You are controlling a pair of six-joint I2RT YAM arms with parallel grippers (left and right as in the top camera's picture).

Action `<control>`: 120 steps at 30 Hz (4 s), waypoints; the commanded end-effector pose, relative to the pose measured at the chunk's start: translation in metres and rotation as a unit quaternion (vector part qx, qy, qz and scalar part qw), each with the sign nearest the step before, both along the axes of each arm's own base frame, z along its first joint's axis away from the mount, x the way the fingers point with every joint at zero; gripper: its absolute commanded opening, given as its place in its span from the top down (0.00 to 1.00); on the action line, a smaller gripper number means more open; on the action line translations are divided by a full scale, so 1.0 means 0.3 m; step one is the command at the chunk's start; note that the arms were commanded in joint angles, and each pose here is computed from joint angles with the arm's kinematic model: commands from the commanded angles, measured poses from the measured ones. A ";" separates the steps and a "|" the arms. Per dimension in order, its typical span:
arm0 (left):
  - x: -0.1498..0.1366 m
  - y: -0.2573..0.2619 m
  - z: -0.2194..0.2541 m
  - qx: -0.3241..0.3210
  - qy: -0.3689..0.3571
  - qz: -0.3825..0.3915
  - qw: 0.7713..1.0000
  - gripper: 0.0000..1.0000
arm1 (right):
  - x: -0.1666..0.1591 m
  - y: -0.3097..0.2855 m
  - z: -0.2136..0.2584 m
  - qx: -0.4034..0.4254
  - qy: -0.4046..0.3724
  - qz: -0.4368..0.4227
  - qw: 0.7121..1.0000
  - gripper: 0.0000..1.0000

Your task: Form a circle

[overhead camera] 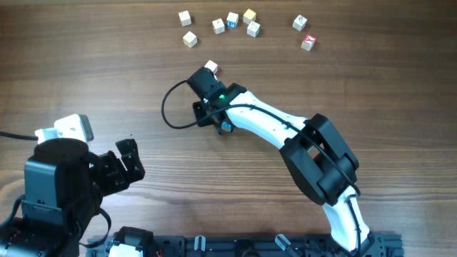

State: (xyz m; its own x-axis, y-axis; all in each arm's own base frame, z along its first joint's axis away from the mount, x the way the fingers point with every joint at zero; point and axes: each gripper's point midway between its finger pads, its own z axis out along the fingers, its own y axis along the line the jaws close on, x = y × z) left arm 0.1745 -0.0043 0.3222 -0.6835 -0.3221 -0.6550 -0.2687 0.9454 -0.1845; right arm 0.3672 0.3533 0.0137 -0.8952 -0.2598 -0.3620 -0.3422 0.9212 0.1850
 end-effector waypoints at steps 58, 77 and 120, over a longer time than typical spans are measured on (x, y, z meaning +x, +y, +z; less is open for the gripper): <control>0.001 0.011 0.002 0.002 -0.003 0.010 1.000 0.00 | 0.085 -0.043 0.017 -0.019 -0.047 -0.077 0.996 0.96; 0.001 0.011 0.002 0.002 -0.003 0.010 1.000 0.00 | 0.169 0.013 0.271 0.028 -0.121 -0.070 0.990 0.95; 0.001 0.011 0.002 0.002 -0.003 0.010 1.000 0.00 | -0.002 -0.246 0.089 -0.046 -0.001 -0.163 0.986 0.95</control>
State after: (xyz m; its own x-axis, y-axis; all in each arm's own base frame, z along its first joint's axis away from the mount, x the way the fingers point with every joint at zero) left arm 0.1745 -0.0043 0.3222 -0.6835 -0.3221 -0.6550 -0.2687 0.9454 -0.1845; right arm 0.3705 0.2762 0.0430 -0.9296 0.0363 -0.3669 0.0042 0.9961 0.0879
